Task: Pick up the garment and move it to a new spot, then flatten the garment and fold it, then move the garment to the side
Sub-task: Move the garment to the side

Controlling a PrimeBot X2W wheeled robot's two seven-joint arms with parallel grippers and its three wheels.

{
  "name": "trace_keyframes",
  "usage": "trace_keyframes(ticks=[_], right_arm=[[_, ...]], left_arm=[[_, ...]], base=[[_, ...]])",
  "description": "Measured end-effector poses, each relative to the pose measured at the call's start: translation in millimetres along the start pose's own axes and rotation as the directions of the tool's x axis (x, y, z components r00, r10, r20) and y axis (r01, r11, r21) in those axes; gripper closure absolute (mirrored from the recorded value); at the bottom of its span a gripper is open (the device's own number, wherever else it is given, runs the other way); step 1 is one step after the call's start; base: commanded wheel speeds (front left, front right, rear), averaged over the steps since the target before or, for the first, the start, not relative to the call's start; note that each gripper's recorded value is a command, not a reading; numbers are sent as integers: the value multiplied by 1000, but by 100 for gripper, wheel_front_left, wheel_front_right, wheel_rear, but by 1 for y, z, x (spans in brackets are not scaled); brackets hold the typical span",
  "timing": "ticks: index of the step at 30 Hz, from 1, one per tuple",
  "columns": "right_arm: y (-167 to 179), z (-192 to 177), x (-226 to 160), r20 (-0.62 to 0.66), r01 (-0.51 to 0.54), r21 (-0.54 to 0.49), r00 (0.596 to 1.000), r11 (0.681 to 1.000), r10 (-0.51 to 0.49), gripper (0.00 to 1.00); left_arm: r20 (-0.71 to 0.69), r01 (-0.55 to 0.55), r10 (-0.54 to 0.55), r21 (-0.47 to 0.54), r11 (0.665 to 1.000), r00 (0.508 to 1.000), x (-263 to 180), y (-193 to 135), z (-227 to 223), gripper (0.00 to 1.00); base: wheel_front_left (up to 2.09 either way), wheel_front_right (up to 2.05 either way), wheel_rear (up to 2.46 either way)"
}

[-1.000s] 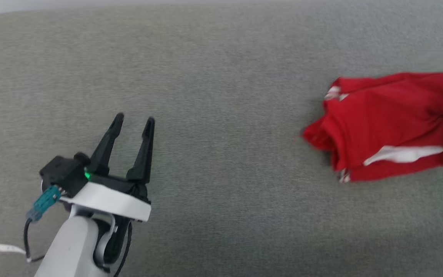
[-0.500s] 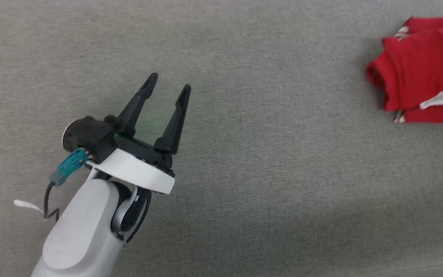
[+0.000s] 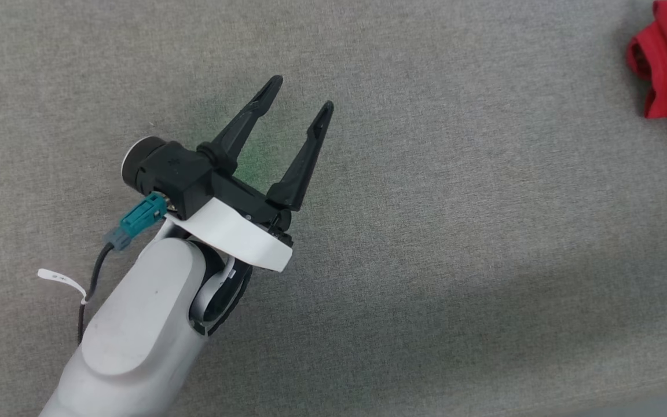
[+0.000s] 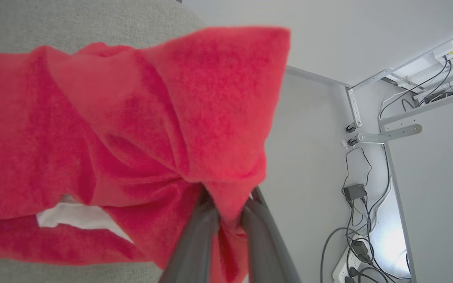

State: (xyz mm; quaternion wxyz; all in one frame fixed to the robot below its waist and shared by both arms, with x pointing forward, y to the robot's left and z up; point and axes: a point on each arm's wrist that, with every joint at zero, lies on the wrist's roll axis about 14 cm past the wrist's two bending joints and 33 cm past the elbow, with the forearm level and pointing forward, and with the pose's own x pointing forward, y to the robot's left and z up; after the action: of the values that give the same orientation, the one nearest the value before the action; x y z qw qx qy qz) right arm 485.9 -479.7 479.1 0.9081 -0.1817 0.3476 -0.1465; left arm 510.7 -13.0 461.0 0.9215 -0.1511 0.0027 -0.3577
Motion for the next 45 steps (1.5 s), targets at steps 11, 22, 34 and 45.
trace_keyframes(ticks=[11, 22, 34, 45], right_arm=[[20, -9, 32, 3, 32, 4, 999, 999, -32, 55], [12, 13, 27, 82, 59, 51, 995, 997, -63, 0], [31, 60, 3, 343, -30, 156, 939, 987, -26, 0], [79, 77, -25, 497, -179, 169, 865, 969, 73, 0]], left_arm=[[-9, -15, 15, 8, 1000, 1000, 0, 13, -5, 0], [38, -95, 94, 15, 995, 995, -9, 34, 15, 0], [106, -234, 228, 47, 971, 968, -34, 59, 47, 0], [163, -347, 332, 77, 935, 929, -65, 72, 75, 0]], base=[[0, 0, 0], [0, 0, 0], [0, 0, 0], [0, 0, 0]])
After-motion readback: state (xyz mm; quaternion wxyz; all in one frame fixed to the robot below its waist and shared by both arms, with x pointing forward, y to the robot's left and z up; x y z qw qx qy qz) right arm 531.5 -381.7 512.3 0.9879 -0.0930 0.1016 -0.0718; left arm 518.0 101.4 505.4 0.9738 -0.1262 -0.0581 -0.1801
